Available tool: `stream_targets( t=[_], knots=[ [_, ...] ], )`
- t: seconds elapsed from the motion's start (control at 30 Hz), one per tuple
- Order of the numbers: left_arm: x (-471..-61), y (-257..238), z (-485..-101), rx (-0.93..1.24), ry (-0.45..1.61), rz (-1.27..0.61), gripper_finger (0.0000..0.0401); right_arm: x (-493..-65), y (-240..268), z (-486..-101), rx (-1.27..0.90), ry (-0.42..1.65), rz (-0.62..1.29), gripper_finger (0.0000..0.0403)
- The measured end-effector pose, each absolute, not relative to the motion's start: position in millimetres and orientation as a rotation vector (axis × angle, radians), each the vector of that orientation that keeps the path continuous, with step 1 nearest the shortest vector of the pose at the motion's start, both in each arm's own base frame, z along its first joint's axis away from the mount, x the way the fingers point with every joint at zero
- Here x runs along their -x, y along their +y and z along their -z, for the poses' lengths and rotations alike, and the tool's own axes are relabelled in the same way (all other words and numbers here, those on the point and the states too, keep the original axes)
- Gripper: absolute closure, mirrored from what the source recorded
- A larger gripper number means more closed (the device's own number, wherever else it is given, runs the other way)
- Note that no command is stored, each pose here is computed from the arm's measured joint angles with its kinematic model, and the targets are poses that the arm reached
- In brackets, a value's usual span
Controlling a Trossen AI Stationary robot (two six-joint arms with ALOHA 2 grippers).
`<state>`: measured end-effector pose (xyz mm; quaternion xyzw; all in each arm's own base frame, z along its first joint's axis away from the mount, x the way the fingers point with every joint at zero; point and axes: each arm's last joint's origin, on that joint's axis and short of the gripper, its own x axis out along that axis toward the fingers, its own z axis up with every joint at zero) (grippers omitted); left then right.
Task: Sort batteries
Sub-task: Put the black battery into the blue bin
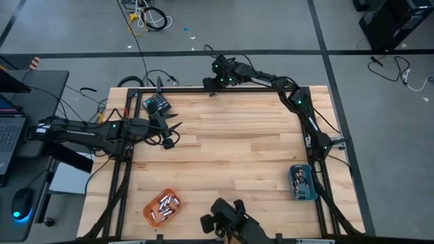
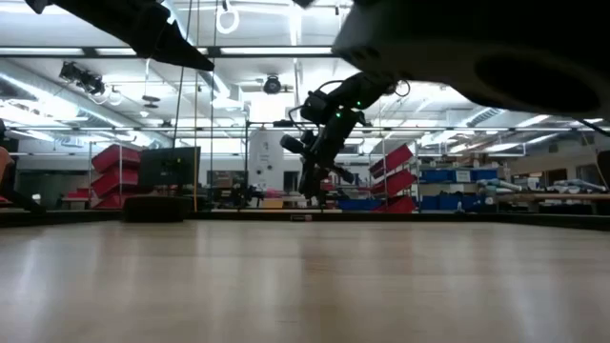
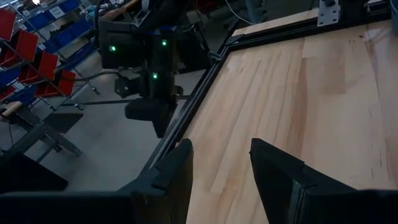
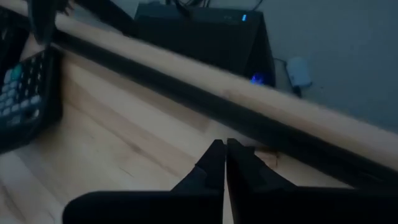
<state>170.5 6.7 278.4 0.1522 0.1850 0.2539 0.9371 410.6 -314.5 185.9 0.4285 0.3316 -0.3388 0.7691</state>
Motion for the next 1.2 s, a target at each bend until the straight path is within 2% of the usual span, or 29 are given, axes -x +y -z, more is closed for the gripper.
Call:
stream_targets(
  t=[0.1,0.4,0.57,0.73,0.97,1.2],
  knots=[
    [-170,7,-278,-0.308,0.377,-0.519,0.0243,-410,-315,-185,-0.921,0.711,0.76,0.0398],
    [-170,7,-278,-0.305,0.378,-0.519,0.0243,-391,-319,-147,-1.023,0.77,0.802,0.0402],
    [-170,7,-278,-0.304,0.377,-0.52,0.0243,-396,-324,-134,-1.054,0.658,0.709,0.0398],
    [-170,7,-278,-0.301,0.376,-0.52,0.0243,-408,-323,-130,-1.084,0.701,0.585,0.0402],
    [-169,7,-275,-0.301,0.408,-0.518,0.0243,-417,-324,-155,-1.038,0.71,0.474,0.0401],
    [-170,11,-275,-0.195,0.381,-0.548,0.0244,-413,-302,-233,-0.899,0.754,0.419,0.04]
  ],
)
